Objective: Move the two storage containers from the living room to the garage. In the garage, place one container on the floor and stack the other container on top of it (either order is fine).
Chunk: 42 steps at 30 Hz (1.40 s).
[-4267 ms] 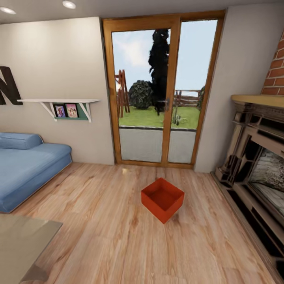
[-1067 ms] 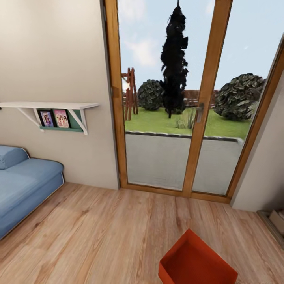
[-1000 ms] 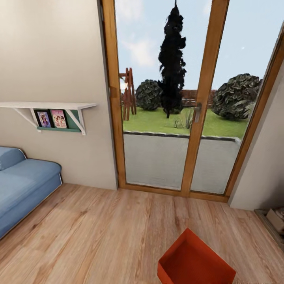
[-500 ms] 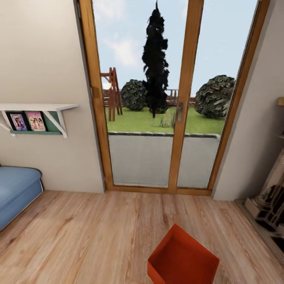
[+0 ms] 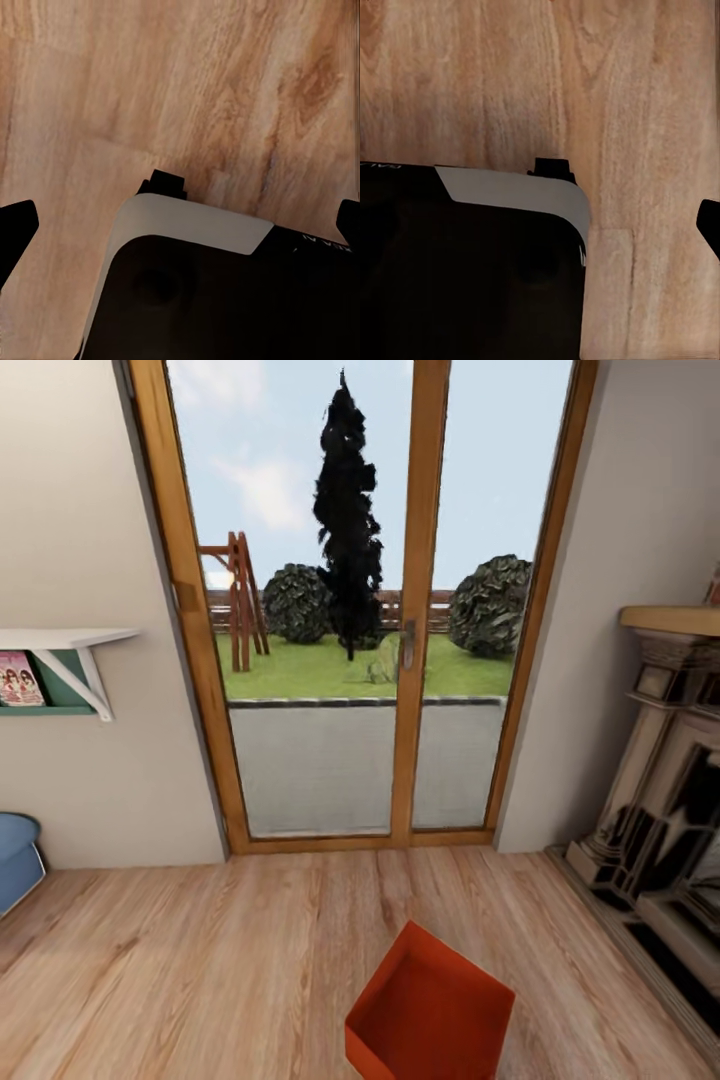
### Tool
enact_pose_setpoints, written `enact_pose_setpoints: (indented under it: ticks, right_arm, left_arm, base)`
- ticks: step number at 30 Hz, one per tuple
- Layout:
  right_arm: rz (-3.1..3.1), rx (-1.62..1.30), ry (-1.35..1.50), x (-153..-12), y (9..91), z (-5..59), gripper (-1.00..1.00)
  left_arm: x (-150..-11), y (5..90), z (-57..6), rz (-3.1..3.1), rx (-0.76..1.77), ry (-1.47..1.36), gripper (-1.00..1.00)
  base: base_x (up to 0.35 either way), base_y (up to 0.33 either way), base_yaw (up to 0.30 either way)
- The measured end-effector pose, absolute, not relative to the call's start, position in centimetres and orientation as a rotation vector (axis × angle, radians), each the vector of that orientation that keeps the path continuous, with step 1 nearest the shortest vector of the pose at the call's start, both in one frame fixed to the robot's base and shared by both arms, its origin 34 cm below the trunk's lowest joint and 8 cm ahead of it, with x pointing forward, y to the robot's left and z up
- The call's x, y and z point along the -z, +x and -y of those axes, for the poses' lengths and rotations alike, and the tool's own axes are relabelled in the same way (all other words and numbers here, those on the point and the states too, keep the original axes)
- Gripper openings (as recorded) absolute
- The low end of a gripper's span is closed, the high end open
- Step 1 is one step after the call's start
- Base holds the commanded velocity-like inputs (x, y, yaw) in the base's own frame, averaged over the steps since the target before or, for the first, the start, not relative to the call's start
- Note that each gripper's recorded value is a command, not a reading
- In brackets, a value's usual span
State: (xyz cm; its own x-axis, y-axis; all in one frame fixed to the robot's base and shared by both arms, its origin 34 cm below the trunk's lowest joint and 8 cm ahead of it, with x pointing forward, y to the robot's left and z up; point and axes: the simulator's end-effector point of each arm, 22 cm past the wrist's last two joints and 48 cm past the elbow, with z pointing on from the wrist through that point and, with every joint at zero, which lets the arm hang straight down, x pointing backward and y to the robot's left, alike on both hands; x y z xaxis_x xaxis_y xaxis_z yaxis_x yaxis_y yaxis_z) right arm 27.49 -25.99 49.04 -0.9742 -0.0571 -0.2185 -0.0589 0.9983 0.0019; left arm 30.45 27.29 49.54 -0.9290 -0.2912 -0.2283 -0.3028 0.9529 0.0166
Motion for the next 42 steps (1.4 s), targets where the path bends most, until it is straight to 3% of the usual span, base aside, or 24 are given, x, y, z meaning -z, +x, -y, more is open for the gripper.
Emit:
enact_pose_setpoints:
  ticks: [17, 34, 42]
  right_arm:
    - [-2.913, -0.010, -0.085, -49.16, 27.78, 26.08, 1.00]
    - [-2.908, -0.009, -0.086, -49.26, 28.02, 26.11, 1.00]
    - [-2.909, -0.011, -0.104, -49.26, 28.02, 26.06, 1.00]
  left_arm:
    - [-49.68, 30.75, -27.24, -2.873, -0.072, -0.448, 1.00]
    - [-49.84, 31.11, -27.28, -2.863, -0.072, -0.445, 1.00]
    - [-49.86, 31.17, -27.21, -2.862, -0.070, -0.444, 1.00]
  base:
    - [0.049, 0.208, -0.286]
    - [0.004, 0.011, -0.284]
    - [0.000, 0.000, -0.080]
